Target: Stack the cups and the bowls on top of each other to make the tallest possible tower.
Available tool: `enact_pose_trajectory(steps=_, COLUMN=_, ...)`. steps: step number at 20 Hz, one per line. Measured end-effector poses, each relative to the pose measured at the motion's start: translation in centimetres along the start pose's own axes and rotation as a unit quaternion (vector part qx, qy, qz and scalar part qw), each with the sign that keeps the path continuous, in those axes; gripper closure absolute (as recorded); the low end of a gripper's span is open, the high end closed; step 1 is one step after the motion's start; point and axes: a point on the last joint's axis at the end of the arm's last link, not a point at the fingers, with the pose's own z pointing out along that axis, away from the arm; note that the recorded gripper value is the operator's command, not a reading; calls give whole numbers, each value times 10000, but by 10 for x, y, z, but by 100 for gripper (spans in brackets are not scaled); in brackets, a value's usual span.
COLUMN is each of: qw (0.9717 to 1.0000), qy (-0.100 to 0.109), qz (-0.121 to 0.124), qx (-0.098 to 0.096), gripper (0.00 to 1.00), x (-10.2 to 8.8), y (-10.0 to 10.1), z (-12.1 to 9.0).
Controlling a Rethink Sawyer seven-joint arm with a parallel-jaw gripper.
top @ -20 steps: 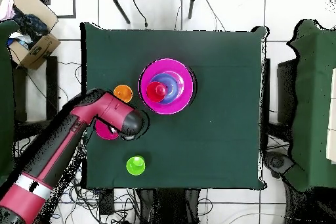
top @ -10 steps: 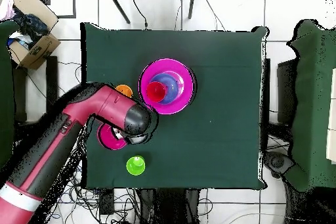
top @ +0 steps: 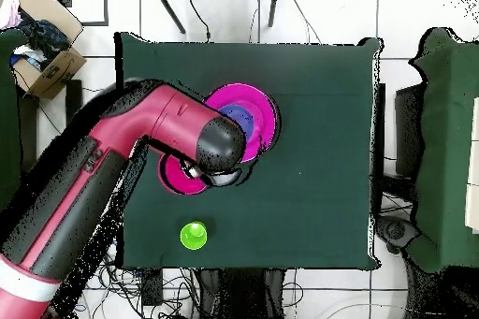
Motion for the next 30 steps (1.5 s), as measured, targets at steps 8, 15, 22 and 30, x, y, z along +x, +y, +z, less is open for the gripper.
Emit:
enact_pose_trajectory(steps=8, qw=9999, qy=-100, qz=-82, qx=108, gripper=100, x=-22, y=-62, z=-28)
enact_pose_trajectory(steps=15, qw=9997, qy=-100, qz=-202, qx=100, gripper=100, x=-33, y=-69, z=-27)
enact_pose_trajectory(steps=22, qw=9991, qy=-62, qz=-410, qx=124, gripper=100, x=-52, y=-70, z=-17)
enact_pose_trajectory(steps=30, qw=9980, qy=-105, qz=-581, qx=241, gripper=100, x=-71, y=-89, z=-5)
